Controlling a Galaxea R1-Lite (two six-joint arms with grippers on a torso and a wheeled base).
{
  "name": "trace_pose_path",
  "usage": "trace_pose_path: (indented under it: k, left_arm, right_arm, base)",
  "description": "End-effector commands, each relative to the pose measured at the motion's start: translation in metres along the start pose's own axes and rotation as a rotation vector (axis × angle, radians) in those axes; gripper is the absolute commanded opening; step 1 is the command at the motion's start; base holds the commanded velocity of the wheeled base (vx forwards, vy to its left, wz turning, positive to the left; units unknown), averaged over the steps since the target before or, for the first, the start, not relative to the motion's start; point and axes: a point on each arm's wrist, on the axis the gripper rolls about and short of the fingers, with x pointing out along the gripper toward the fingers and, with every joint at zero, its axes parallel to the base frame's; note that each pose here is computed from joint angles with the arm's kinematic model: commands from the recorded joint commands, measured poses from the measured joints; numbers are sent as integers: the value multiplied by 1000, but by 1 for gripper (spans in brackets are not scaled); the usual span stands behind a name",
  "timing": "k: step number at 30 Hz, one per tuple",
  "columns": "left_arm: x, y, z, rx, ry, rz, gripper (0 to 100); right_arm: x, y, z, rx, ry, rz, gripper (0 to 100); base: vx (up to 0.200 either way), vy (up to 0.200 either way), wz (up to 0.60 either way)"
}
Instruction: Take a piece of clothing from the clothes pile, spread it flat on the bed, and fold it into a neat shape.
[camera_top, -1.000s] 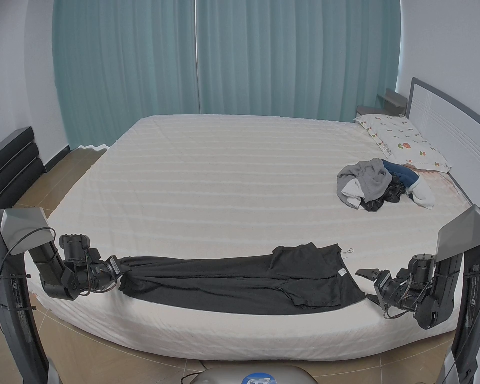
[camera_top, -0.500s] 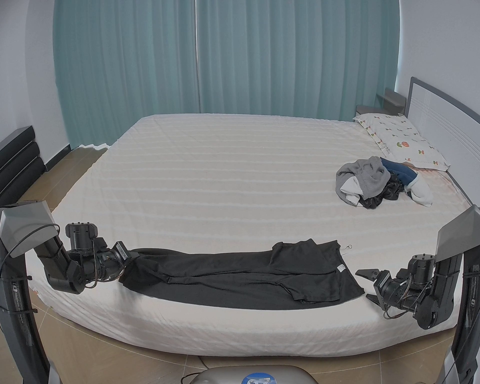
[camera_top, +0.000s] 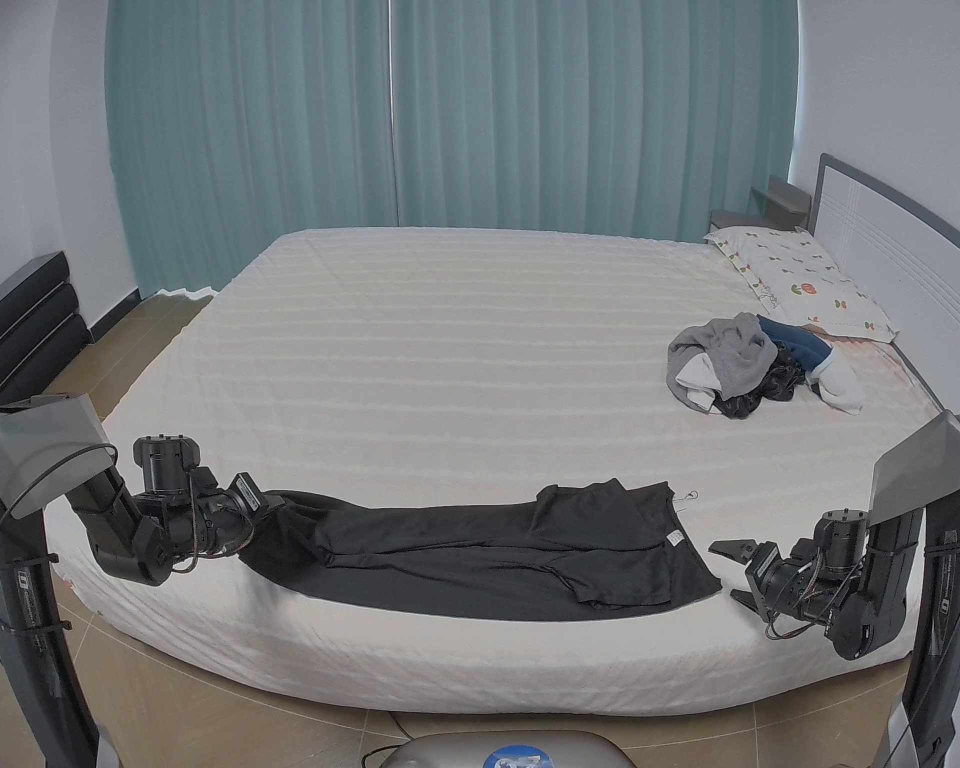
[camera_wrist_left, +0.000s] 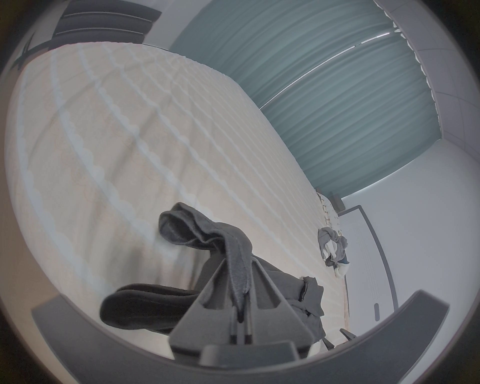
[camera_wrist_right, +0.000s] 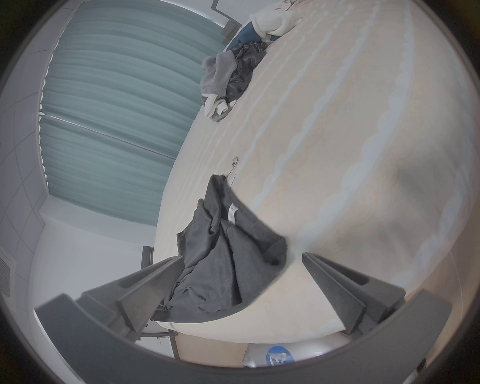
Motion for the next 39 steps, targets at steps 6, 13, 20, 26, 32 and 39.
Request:
trace_pose_path:
  k: [6, 13, 20, 26, 32, 39]
  left_arm:
    - [4, -22, -8, 47, -44, 16, 0]
    - [-1, -56, -18, 88, 2, -26, 0]
    - [14, -83, -23, 99, 67, 36, 0]
    - [32, -96, -37, 131, 64, 71, 0]
    - [44, -104, -55, 159, 103, 54, 0]
    - [72, -111, -74, 189, 117, 102, 0]
  right_arm:
    - [1, 0, 0, -3, -4, 7, 100]
    - [1, 0, 0, -5, -4, 7, 100]
    - [1, 1, 0, -6, -3, 7, 100]
    - [0, 1, 0, -7, -2, 6, 100]
    - [1, 0, 0, -6, -1, 5, 100]
    - [1, 0, 0, -6, -1, 5, 100]
  base:
    - [0, -200, 0]
    - [0, -200, 0]
    - [0, -200, 0]
    - [0, -200, 0]
    - [0, -200, 0]
    - [0, -200, 0]
